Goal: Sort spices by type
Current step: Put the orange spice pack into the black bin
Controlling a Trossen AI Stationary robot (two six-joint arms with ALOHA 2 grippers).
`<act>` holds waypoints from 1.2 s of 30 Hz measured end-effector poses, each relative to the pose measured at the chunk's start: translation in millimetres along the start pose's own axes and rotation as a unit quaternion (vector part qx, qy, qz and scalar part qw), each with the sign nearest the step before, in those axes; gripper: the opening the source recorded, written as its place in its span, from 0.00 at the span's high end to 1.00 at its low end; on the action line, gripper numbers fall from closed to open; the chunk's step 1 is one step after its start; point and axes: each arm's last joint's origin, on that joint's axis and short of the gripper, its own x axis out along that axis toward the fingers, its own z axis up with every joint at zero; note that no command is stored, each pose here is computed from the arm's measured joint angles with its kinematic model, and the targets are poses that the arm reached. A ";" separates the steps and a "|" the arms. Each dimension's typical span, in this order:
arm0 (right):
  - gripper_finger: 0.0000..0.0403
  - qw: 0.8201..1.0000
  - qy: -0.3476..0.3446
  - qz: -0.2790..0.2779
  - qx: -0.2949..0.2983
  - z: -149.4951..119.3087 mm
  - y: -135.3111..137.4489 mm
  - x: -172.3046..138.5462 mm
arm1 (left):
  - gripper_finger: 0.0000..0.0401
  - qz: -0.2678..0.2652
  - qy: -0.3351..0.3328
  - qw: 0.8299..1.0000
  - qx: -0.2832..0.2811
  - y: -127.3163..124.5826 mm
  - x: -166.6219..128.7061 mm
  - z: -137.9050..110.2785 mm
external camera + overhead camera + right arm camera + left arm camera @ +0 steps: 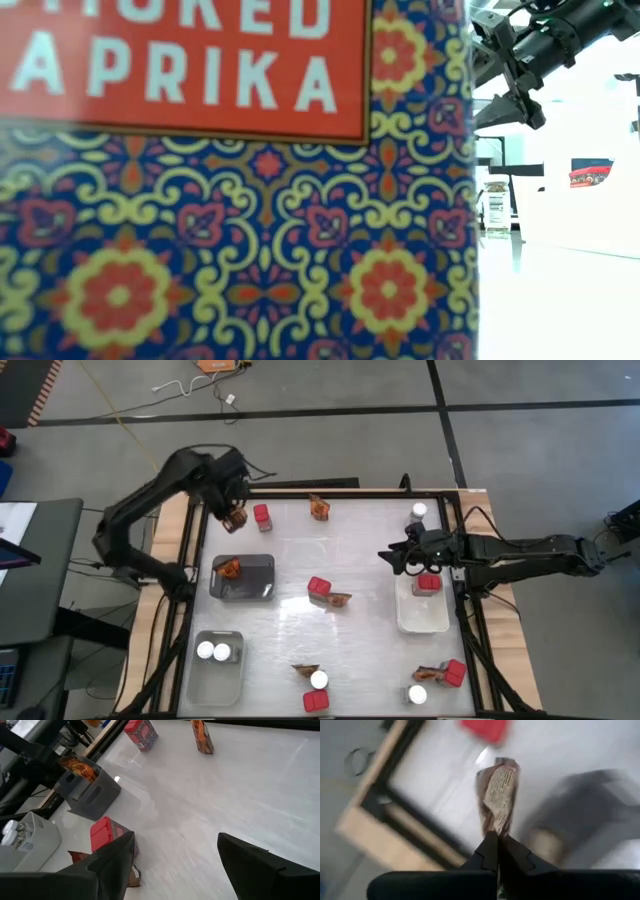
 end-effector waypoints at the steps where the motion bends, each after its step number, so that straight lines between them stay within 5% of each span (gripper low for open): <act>1: 0.23 1.000 0.001 0.001 0.000 0.0 0.1 -0.1 | 1.00 -0.016 -0.019 1.000 -0.004 -10.6 -9.0 -6.8; 9: 0.23 1.000 0.010 0.010 -0.013 -0.5 0.7 -0.1 | 1.00 -0.080 -0.051 0.995 0.007 -98.1 -37.9 -49.4; 17: 0.23 0.999 0.028 0.029 -0.014 -1.6 1.7 -0.2 | 1.00 -0.027 -0.004 0.999 0.042 -152.1 -6.4 -78.7; 22: 0.23 0.998 0.041 0.043 -0.016 -3.6 3.7 -0.8 | 1.00 0.007 0.026 0.999 0.034 -155.5 21.2 -98.3; 36: 0.23 0.995 0.064 0.073 -0.036 -14.2 13.7 -5.3 | 1.00 -0.038 0.039 0.997 -0.054 -112.6 75.7 -133.4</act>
